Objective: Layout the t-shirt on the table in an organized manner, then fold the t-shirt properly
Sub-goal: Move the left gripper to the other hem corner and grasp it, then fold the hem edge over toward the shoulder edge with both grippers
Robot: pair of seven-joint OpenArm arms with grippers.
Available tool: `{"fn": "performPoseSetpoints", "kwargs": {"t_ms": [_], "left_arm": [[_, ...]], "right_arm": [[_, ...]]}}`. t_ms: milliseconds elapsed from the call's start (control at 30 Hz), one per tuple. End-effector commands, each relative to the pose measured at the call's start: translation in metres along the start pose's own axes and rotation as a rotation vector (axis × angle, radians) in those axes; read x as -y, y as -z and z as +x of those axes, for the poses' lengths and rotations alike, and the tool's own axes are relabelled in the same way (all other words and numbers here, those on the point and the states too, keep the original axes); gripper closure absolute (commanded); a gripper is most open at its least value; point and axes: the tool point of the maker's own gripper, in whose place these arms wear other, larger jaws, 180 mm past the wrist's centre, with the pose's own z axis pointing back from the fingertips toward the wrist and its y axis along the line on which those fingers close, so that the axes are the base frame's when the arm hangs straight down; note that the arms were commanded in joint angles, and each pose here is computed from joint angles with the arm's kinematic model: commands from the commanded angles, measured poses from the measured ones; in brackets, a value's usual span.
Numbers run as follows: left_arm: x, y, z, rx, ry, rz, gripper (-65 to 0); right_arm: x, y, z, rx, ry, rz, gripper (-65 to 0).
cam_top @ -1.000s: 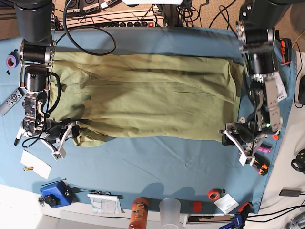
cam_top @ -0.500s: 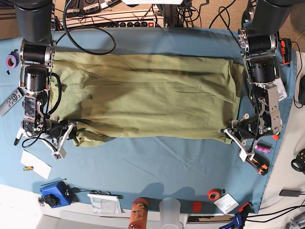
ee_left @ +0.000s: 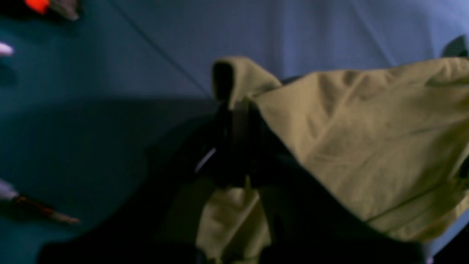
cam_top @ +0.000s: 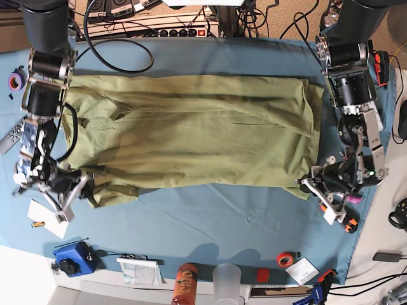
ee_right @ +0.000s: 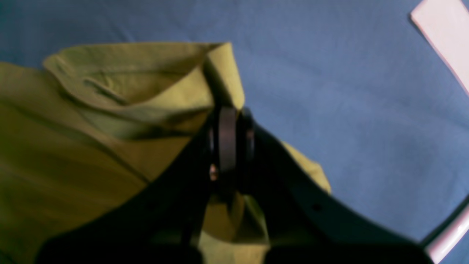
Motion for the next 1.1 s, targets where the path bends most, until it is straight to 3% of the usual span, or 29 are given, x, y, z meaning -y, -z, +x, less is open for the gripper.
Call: {"fn": "performPoseSetpoints", "kwargs": {"t_ms": [0,167,433,700,1067], "left_arm": [[0.0,-0.014,0.022,0.065,0.015,0.003,0.0],[-0.013,-0.029,0.006,0.093,-0.005,0.035,0.0],[-0.002,-0.037,-0.044,0.063,0.006,-0.011,0.0],[0.013,-0.062,-0.046,0.133,0.108,0.008,0.0],[0.002,-0.071,-0.057,0.126,0.068,0.022,0.0]], "right_arm": [[0.01,-0.014,0.021,0.072,-0.01,-0.024,0.0],[0.002,-0.032,0.005,0.101,-0.061,-0.054,0.0],[-0.012,-0.057,-0.026,0.098,-0.123,-0.09,0.0],[-0.006,-0.083,-0.041,0.148,-0.043,-0.097,0.0],[-0.004,-0.096,-0.056,0.133,0.031,-0.048,0.0]]}}
